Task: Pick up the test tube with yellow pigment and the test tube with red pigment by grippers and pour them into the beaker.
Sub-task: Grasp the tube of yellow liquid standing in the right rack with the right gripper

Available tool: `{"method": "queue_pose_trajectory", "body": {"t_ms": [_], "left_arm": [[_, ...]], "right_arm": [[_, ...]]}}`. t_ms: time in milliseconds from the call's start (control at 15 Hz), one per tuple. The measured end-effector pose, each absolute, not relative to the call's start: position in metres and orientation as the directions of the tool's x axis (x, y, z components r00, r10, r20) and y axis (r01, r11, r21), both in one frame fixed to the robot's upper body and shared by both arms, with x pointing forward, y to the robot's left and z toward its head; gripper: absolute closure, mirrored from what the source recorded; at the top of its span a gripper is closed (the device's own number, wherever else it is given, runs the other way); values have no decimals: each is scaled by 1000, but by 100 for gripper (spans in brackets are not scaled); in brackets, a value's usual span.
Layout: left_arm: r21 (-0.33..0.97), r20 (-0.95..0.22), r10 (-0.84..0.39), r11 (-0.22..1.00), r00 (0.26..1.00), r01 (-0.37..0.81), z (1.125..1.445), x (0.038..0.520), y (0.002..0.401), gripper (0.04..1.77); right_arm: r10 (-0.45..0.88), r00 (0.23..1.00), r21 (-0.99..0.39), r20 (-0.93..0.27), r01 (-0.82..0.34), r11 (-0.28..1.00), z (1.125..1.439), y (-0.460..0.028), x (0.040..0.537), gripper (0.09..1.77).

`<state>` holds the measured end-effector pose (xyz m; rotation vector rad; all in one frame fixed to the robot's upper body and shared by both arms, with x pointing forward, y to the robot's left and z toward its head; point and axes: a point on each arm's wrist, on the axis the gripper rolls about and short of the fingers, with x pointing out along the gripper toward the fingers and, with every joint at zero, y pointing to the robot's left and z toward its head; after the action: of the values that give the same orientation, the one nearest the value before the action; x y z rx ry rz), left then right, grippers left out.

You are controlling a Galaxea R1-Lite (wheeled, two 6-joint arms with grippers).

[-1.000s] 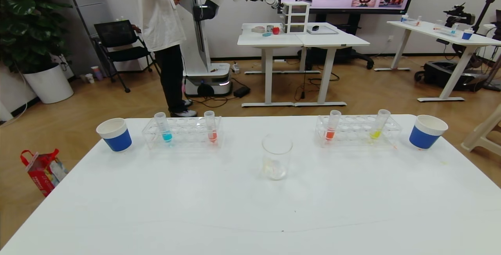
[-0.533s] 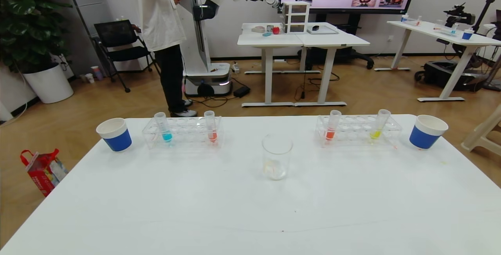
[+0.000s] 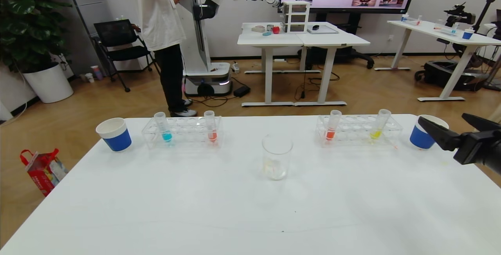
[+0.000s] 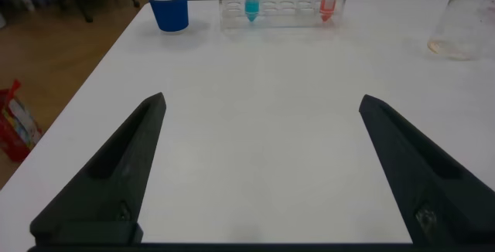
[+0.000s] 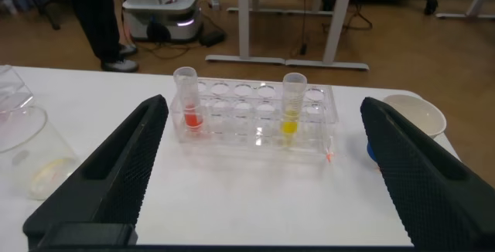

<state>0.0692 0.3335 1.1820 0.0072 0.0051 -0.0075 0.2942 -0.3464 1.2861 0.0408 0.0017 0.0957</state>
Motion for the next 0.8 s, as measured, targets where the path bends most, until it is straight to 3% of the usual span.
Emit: {"method": "queue_pose_trajectory", "body": {"t_ms": [533,800], "left_arm": [[8,-5,-8,1000,1000,8,1182,69,333,7],[8,-5,-7,1000,1000,7,1182,69,333,7]], "right_arm": [[79,997,53,-18,-78,996,1212,-378,375,12],[97,995,48,-2,-96,994,1191,-383,419,12]]}}
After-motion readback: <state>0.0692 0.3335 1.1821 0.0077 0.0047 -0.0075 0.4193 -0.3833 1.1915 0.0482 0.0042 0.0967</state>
